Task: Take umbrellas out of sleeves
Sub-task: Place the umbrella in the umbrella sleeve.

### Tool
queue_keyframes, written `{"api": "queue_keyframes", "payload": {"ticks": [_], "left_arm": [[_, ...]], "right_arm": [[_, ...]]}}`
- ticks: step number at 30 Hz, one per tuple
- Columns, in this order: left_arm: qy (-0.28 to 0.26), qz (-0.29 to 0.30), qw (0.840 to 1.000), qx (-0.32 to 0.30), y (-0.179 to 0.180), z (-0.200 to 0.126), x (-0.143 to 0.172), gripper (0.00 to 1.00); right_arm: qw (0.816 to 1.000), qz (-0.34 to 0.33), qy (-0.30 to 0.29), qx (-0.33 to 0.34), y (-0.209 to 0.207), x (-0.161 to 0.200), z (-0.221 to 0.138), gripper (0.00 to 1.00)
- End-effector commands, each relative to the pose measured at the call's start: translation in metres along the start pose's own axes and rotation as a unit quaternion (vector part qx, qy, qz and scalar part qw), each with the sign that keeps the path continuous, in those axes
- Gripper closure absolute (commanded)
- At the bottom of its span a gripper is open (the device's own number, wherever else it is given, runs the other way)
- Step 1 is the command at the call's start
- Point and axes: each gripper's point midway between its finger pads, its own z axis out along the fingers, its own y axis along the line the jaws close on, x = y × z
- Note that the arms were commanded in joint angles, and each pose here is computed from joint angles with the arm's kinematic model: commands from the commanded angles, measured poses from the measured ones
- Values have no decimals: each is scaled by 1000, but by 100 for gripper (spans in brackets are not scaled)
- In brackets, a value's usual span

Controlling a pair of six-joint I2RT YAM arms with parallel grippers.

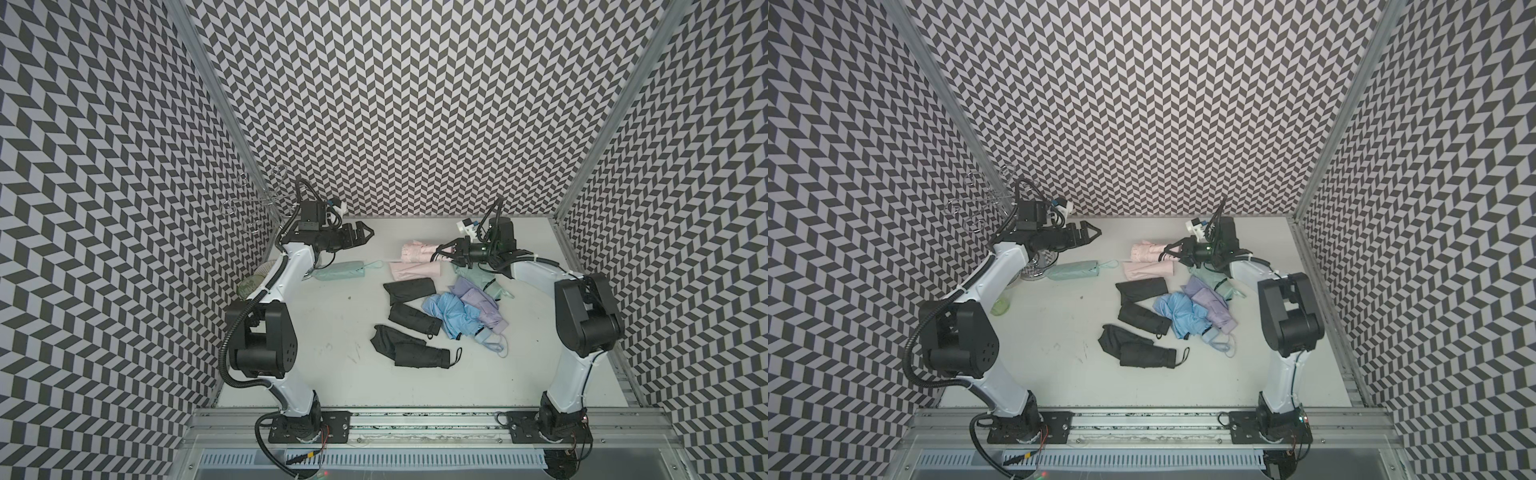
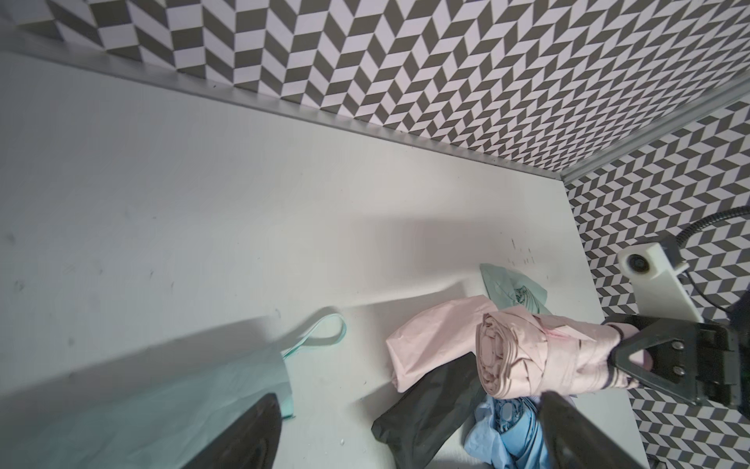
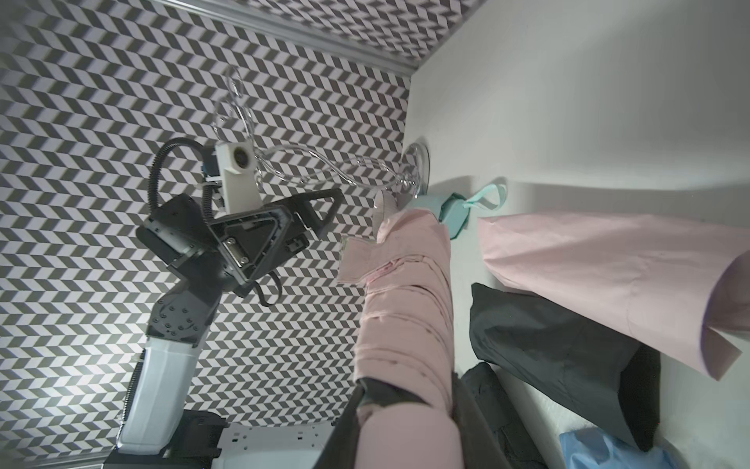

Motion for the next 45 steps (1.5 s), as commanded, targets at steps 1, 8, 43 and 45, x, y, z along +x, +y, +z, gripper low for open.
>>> {"api": "queue_keyframes", "payload": {"ticks": [1,8,43,45], "left_arm": [[35,-12,999,-12,8,-5,30,1],[62,-14,998,-26,18,-10,48,1],[113,37,981,-156,65,11,62,1],[112,53,978,-167,66,12,59,1]], "right_arm": [[998,-43,23,-25,6,-1,10,85],[999,-26,35,-3,-31,-5,26,85],[979,-82,-23,184,-102,-57,11,7],[974,-106,-35,197,-93,-65,5,5]]}}
